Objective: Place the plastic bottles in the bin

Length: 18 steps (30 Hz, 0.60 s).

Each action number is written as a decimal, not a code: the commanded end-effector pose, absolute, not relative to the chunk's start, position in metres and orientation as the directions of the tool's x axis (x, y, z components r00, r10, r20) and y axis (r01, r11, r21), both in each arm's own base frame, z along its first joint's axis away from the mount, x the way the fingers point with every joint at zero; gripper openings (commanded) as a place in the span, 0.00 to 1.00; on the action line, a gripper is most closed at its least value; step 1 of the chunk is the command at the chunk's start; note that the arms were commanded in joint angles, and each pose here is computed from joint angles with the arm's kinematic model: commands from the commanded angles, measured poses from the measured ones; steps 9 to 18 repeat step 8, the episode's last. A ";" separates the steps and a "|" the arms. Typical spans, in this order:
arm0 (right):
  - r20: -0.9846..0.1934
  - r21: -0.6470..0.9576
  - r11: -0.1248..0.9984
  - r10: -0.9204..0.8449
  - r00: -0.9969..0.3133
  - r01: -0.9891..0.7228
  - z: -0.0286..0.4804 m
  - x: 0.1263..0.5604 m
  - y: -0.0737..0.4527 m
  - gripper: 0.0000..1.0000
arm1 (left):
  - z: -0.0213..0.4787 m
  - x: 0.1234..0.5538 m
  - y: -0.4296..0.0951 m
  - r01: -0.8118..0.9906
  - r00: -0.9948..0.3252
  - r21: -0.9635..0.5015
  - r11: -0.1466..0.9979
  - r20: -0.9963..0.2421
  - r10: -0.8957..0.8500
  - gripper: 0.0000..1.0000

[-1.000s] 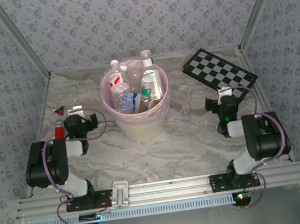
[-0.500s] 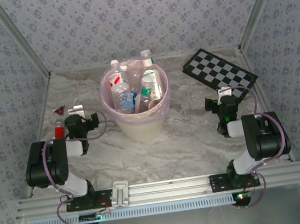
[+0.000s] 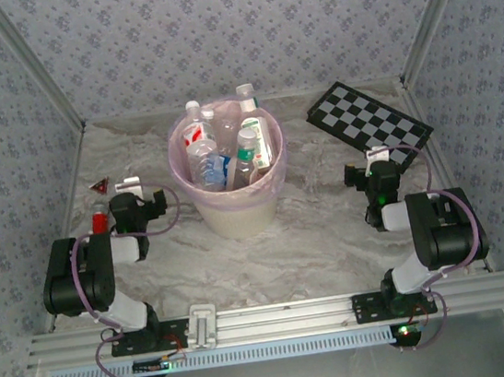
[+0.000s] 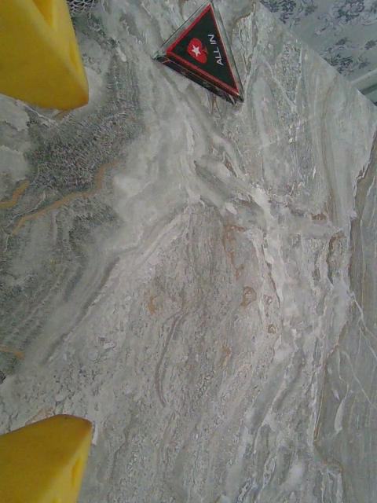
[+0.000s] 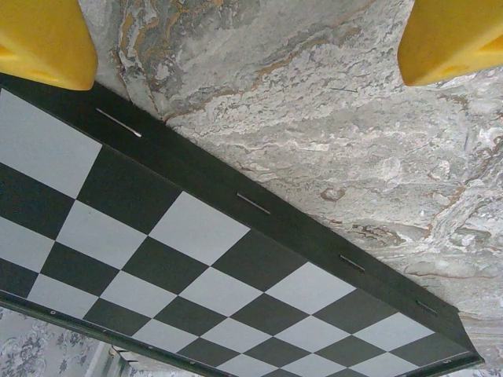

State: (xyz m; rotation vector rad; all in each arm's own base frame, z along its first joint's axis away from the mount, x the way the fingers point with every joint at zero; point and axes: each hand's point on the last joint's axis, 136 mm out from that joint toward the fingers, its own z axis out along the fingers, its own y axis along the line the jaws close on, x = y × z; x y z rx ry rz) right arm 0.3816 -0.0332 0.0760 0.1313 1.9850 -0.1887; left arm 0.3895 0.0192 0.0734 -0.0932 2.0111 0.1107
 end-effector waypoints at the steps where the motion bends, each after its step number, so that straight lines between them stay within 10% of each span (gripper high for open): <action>1: -0.925 -0.074 0.982 -0.004 -0.381 0.172 0.087 0.388 -0.033 1.00 | 0.089 0.397 0.020 -0.116 -0.379 0.011 0.993 -0.925 -0.034 0.99; 18: -0.925 -0.077 0.982 -0.005 -0.380 0.174 0.087 0.387 -0.033 1.00 | 0.088 0.397 0.019 -0.115 -0.379 0.011 0.993 -0.925 -0.034 0.99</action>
